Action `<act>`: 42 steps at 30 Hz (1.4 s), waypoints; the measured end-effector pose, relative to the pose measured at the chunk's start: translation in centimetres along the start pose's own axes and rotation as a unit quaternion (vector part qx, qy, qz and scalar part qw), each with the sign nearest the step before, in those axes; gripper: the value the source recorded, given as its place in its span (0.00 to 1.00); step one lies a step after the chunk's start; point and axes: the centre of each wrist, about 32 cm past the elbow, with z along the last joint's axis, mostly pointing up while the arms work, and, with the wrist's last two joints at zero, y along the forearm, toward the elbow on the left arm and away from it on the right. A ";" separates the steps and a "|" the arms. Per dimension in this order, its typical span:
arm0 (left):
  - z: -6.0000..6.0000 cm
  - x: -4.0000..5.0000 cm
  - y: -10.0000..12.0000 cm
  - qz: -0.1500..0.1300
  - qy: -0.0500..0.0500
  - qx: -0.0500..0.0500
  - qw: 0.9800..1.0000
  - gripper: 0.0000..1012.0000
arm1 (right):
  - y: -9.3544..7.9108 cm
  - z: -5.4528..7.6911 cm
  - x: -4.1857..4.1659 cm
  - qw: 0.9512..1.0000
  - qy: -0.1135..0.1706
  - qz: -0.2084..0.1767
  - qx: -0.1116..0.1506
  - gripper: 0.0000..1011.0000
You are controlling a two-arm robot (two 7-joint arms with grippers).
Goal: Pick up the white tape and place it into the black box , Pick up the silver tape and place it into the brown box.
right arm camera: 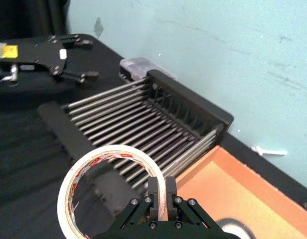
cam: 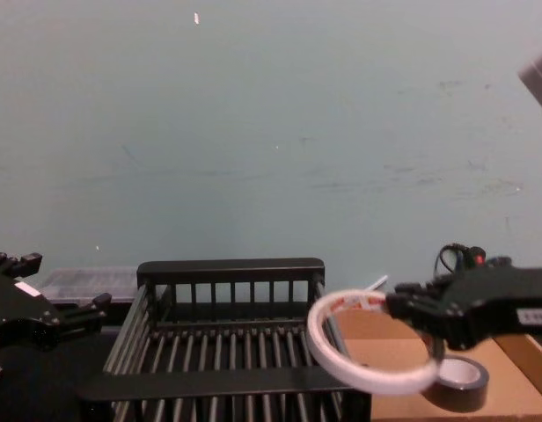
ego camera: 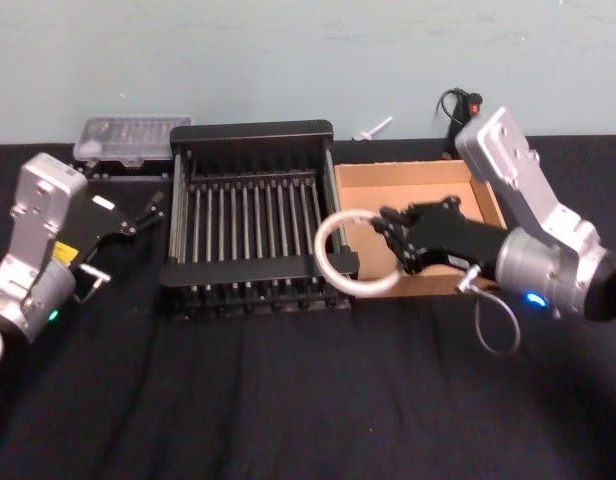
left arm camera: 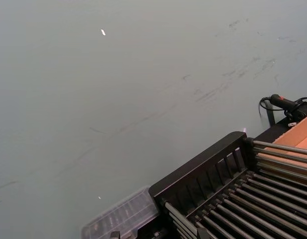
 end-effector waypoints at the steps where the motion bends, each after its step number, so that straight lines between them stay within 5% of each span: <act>1: 0.0 0.00 0.0 0.000 0.000 0.000 1.000 0.99 | 0.2 0.2 0.08 1.000 0.000 -0.002 0.001 0.09; 13: 0.0 0.00 0.0 0.000 0.000 0.000 1.000 0.99 | 4.9 2.8 1.27 0.999 0.004 -0.028 0.018 0.09; 23: 0.0 0.00 0.0 0.000 0.000 0.000 1.000 0.99 | 9.3 3.6 1.63 0.999 0.005 -0.033 0.019 0.09; 34: 0.0 0.00 0.0 0.000 0.000 0.000 1.000 0.99 | 14.2 3.0 1.45 0.999 0.014 -0.035 -0.003 0.09; 42: 0.0 0.00 0.0 0.000 0.000 0.000 1.000 0.99 | 15.9 2.0 1.21 0.999 0.019 -0.036 -0.027 0.09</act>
